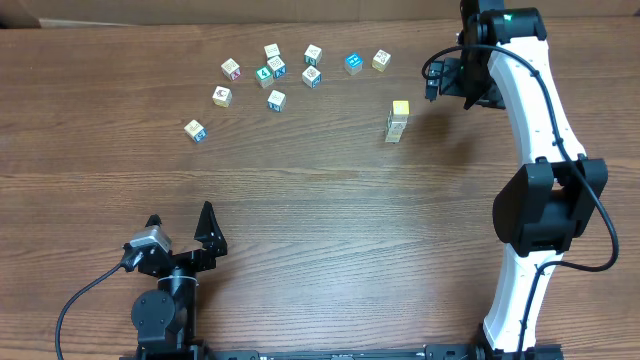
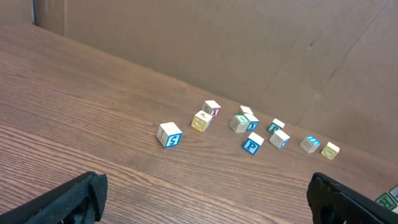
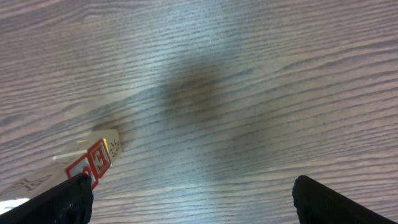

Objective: Form a tower
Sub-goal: 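Open the right gripper and lift away from the stack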

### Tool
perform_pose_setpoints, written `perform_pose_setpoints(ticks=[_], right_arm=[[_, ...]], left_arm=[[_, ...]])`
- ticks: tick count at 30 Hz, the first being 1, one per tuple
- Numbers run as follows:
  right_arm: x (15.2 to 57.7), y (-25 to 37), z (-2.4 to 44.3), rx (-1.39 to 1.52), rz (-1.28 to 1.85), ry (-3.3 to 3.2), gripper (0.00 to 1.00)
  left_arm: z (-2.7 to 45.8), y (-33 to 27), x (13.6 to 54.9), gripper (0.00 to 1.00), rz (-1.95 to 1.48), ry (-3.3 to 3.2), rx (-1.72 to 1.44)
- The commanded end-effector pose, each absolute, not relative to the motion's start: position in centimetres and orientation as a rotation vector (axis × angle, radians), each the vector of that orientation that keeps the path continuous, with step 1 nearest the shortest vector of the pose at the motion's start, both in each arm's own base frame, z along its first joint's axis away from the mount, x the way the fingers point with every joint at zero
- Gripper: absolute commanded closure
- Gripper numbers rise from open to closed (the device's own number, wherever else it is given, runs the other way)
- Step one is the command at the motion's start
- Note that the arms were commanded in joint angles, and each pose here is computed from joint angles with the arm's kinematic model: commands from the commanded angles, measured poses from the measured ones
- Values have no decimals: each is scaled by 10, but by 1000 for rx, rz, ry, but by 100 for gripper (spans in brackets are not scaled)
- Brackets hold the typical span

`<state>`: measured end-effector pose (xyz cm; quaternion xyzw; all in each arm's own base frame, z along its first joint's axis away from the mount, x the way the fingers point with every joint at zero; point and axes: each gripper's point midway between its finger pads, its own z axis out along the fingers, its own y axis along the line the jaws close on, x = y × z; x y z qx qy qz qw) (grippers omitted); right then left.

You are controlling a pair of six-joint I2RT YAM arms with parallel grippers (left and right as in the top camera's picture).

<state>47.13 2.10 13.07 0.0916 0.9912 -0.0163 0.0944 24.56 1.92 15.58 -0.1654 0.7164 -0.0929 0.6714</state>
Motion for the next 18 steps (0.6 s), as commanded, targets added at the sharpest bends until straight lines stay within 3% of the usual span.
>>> perform_pose_setpoints(ticks=[1,18], right_arm=[[468,18,131,284,-48,2943,0],[459,-11,122,386,-67,2984,0]], left_arm=[[156,18,246,0,-221,1609,-371],[156,18,246,1,-221,1609,-371]])
